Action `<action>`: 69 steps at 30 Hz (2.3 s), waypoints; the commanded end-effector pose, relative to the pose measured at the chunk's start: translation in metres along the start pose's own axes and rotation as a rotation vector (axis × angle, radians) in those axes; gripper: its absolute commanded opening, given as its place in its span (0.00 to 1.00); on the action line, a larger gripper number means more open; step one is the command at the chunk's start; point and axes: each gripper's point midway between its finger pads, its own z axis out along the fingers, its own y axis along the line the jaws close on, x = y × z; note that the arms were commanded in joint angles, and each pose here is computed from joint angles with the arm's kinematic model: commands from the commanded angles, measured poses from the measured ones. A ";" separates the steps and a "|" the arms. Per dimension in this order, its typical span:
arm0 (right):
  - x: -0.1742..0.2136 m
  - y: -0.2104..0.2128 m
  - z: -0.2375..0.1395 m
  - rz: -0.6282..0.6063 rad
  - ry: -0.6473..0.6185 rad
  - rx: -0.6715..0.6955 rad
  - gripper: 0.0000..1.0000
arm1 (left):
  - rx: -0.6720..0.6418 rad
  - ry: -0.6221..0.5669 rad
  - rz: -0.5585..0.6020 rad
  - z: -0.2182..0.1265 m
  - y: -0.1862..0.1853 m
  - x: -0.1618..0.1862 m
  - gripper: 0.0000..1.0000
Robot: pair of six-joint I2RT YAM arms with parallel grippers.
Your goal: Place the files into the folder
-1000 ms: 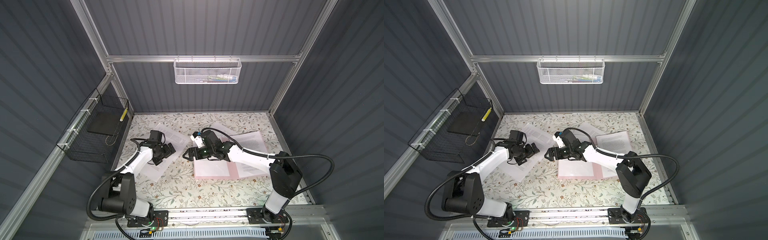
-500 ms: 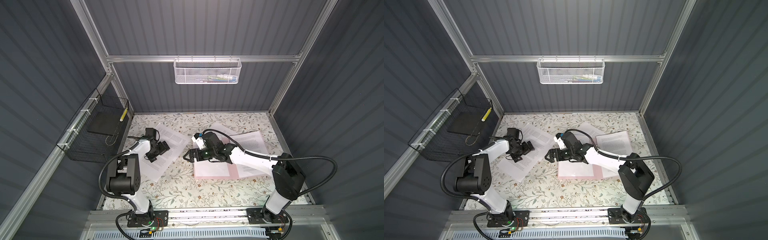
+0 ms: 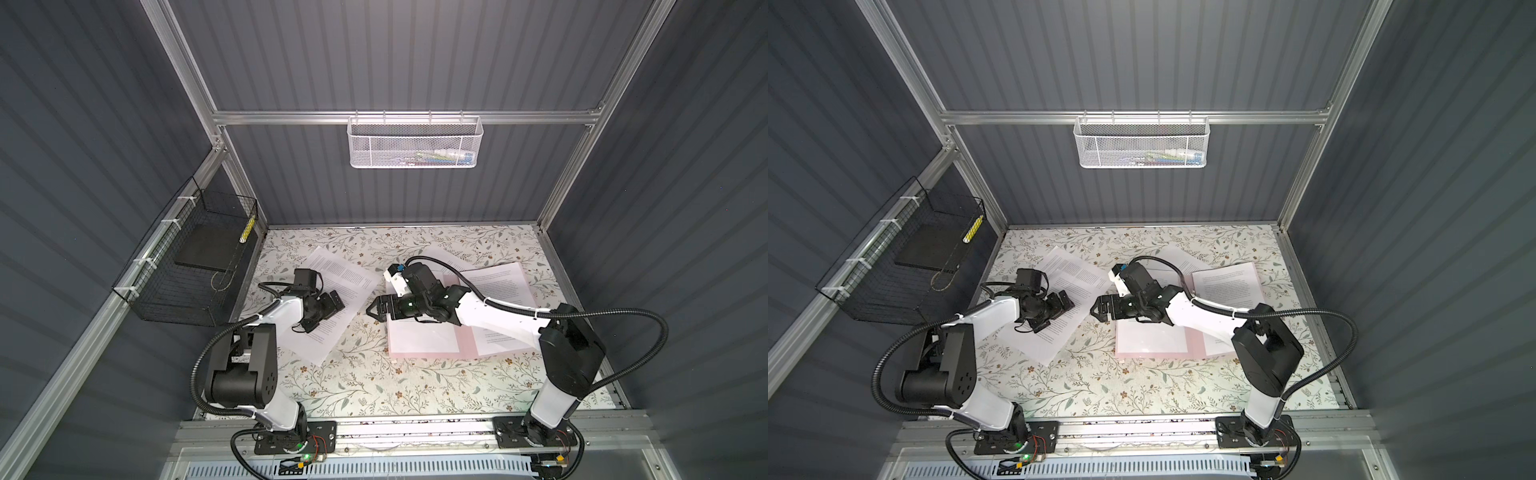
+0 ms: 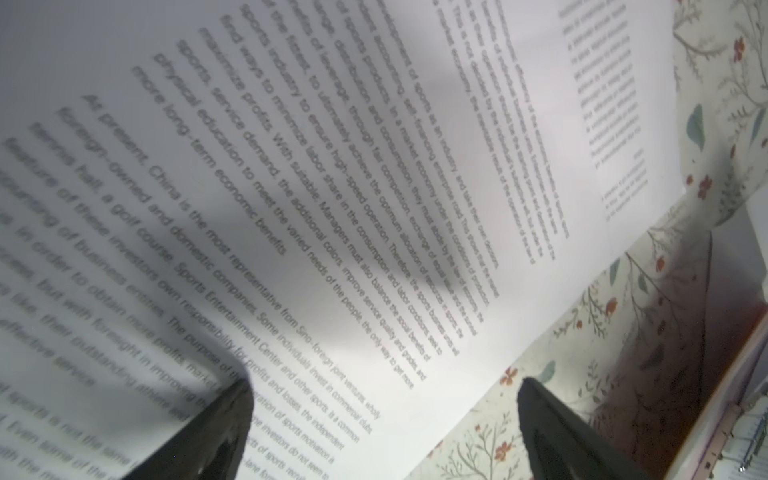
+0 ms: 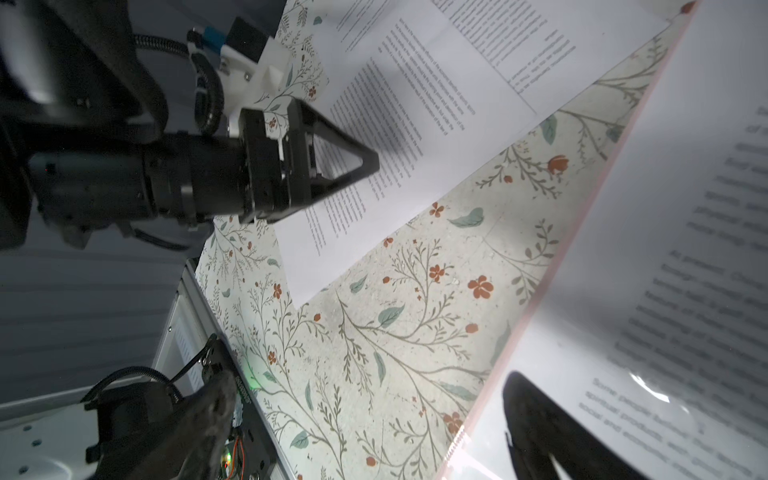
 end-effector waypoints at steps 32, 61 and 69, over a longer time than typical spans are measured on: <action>-0.021 -0.048 0.109 0.166 0.005 0.359 0.99 | -0.107 0.201 -0.211 -0.024 0.073 0.135 1.00; 0.037 -0.027 0.150 0.395 0.138 0.195 0.99 | -0.036 0.222 -0.185 -0.022 0.061 0.130 1.00; 0.036 -0.006 0.151 0.452 0.146 0.070 0.99 | -0.024 0.230 -0.186 -0.020 0.058 0.130 1.00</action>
